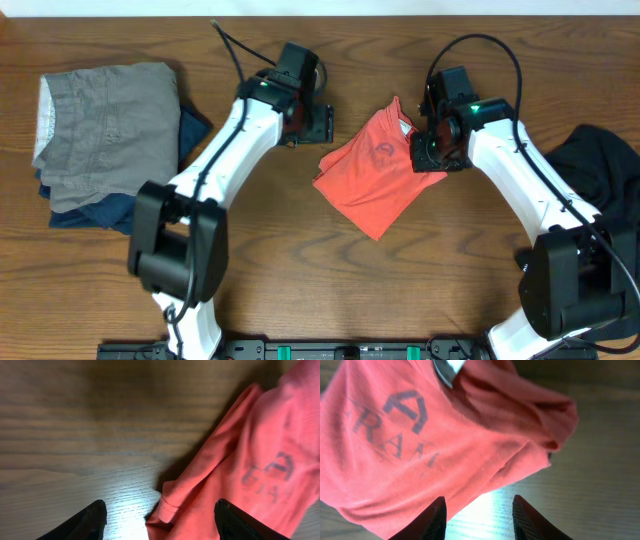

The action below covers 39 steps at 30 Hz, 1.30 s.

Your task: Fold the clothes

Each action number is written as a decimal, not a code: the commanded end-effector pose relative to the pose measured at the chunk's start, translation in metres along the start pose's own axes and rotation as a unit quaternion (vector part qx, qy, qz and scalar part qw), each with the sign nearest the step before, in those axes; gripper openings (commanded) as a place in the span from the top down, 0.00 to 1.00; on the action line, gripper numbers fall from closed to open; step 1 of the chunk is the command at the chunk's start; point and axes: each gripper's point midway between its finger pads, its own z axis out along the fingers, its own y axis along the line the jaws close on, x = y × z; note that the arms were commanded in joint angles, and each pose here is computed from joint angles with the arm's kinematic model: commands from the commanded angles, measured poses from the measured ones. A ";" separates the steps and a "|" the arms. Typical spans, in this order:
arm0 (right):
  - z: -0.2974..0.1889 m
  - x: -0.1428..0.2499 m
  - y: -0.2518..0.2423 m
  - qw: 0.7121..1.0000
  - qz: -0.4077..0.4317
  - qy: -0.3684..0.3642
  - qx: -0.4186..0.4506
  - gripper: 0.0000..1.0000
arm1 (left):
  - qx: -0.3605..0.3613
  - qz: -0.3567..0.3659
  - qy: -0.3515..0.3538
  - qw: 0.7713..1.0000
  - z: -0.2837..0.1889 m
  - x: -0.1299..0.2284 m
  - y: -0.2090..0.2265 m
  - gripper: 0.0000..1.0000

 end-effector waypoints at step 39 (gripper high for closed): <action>0.072 0.056 -0.044 0.997 0.030 0.016 0.073 0.41 | 0.014 0.052 0.167 0.984 0.014 0.088 -0.020 0.16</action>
